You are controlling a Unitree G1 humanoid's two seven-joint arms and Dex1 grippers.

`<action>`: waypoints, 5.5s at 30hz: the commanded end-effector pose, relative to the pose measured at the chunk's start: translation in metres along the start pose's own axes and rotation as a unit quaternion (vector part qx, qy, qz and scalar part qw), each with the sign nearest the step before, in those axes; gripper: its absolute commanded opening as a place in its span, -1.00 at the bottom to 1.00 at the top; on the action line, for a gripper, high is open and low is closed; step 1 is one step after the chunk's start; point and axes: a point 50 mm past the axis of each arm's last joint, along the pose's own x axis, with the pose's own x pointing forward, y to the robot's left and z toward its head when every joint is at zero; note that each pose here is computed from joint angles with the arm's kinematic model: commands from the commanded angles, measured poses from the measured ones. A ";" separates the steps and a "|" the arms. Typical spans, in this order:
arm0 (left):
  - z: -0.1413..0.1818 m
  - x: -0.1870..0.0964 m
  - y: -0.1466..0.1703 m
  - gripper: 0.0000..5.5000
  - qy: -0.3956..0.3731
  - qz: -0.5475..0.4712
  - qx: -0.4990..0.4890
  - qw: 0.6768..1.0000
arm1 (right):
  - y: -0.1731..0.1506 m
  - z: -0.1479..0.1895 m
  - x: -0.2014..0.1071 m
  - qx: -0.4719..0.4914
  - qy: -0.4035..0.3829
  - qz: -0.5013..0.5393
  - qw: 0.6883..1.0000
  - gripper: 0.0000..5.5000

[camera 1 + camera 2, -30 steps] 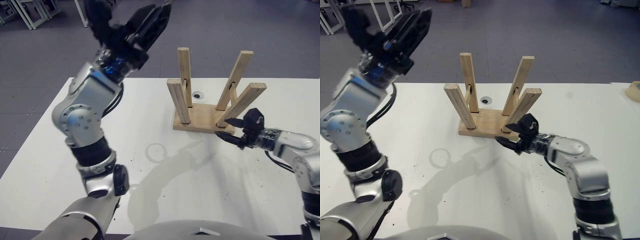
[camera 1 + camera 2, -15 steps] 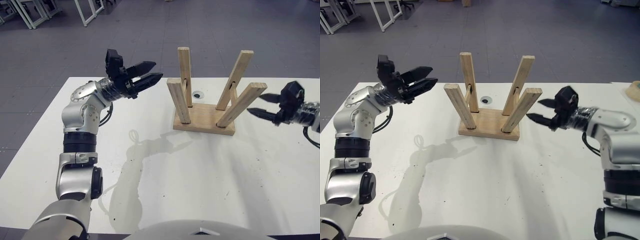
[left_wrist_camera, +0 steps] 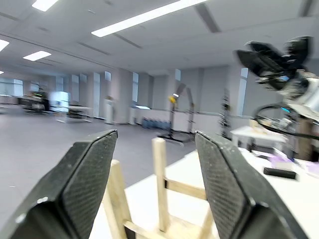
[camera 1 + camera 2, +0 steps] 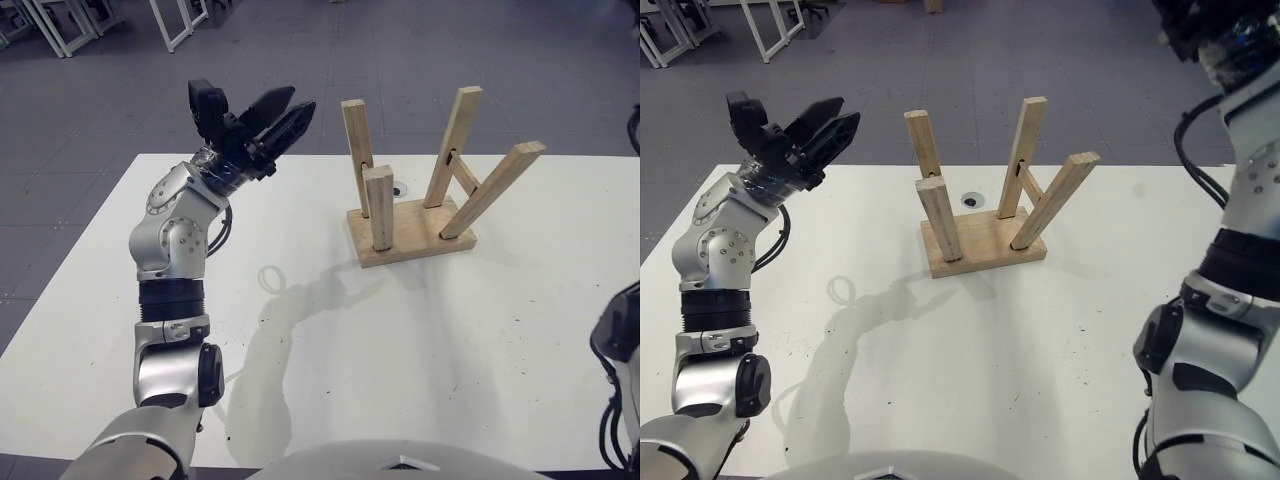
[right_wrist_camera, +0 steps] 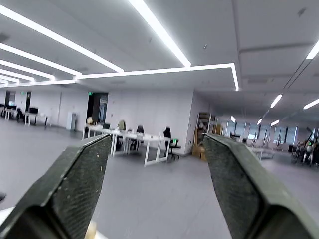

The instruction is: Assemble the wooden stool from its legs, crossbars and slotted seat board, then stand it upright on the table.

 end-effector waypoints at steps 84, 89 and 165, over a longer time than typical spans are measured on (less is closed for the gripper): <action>-0.015 -0.085 -0.027 -0.56 0.295 -0.298 -0.020 0.908 | 0.042 -0.082 -0.112 0.215 0.328 0.413 0.822 0.23; -0.018 -0.081 -0.025 -0.56 0.295 -0.304 -0.015 0.906 | 0.054 -0.109 -0.105 0.198 0.358 0.458 0.790 0.23; -0.050 -0.157 -0.077 0.03 0.412 -0.211 0.002 0.886 | 0.064 -0.157 -0.167 0.139 0.510 0.403 0.747 -0.07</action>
